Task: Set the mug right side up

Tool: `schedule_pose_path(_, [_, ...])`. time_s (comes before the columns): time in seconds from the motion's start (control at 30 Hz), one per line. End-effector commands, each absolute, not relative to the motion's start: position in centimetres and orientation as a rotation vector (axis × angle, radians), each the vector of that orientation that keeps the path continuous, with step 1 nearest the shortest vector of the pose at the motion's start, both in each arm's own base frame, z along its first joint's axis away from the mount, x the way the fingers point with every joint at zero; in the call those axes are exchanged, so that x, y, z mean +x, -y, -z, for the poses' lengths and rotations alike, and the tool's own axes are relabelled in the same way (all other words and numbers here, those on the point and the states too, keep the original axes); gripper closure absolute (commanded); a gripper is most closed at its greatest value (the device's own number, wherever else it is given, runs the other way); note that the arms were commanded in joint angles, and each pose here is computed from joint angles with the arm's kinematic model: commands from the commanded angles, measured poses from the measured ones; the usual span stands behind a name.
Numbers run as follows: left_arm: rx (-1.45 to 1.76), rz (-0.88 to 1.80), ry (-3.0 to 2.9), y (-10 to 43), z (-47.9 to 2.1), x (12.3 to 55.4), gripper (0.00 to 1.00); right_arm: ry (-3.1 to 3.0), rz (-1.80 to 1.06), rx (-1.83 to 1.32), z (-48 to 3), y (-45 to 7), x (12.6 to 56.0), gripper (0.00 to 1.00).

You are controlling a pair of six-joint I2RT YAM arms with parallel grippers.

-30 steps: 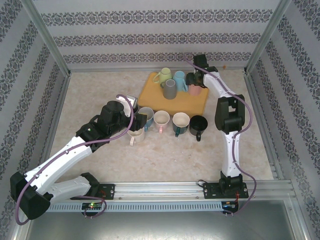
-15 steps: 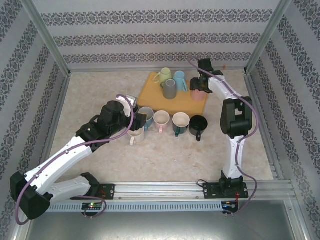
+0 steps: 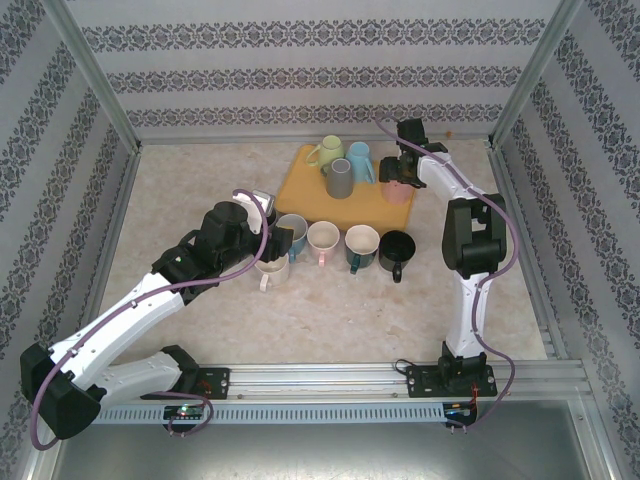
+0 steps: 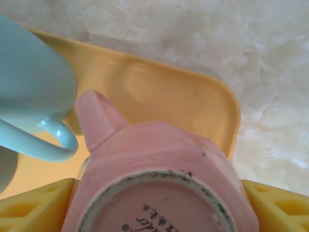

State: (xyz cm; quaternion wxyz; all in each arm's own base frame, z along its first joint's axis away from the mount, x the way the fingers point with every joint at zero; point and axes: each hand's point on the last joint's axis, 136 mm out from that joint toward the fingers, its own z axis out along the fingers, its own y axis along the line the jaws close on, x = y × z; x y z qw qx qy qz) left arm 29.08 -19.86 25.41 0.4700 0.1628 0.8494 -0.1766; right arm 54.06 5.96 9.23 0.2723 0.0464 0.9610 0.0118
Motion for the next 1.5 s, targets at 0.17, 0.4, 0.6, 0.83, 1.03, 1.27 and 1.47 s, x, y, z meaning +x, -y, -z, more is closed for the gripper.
schedule_pose_path(0.17, [0.416, 0.418, -2.051, 19.9, -25.8, 28.9, 0.26, -2.699, -0.058, 0.129, -6.1, -6.0, 52.0, 0.17])
schedule_pose_path(0.4, [0.417, 0.413, -2.05, 19.9, -25.7, 28.9, 0.26, -2.683, -0.043, 0.136, -6.7, -5.8, 51.8, 0.29])
schedule_pose_path(0.6, [0.415, 0.402, -2.045, 19.7, -25.8, 29.0, 0.26, -2.575, -0.065, 0.148, -10.8, -6.0, 52.2, 0.47])
schedule_pose_path(0.83, [0.412, 0.39, -2.046, 19.6, -25.8, 29.1, 0.26, -2.336, -0.132, 0.122, -19.2, -6.6, 53.0, 0.5])
schedule_pose_path(1.03, [0.404, 0.377, -2.048, 19.4, -25.8, 29.2, 0.25, -2.156, -0.107, 0.089, -26.6, -6.2, 52.1, 0.53])
schedule_pose_path(1.27, [0.389, 0.442, -2.051, 19.6, -27.5, 29.3, 0.23, -1.94, -0.263, -0.057, -34.5, -9.4, 48.1, 0.55])
schedule_pose_path(1.47, [0.33, 0.641, -2.067, 20.7, -31.6, 28.6, 0.22, -1.726, -0.379, -0.399, -38.8, -16.7, 42.2, 0.58])
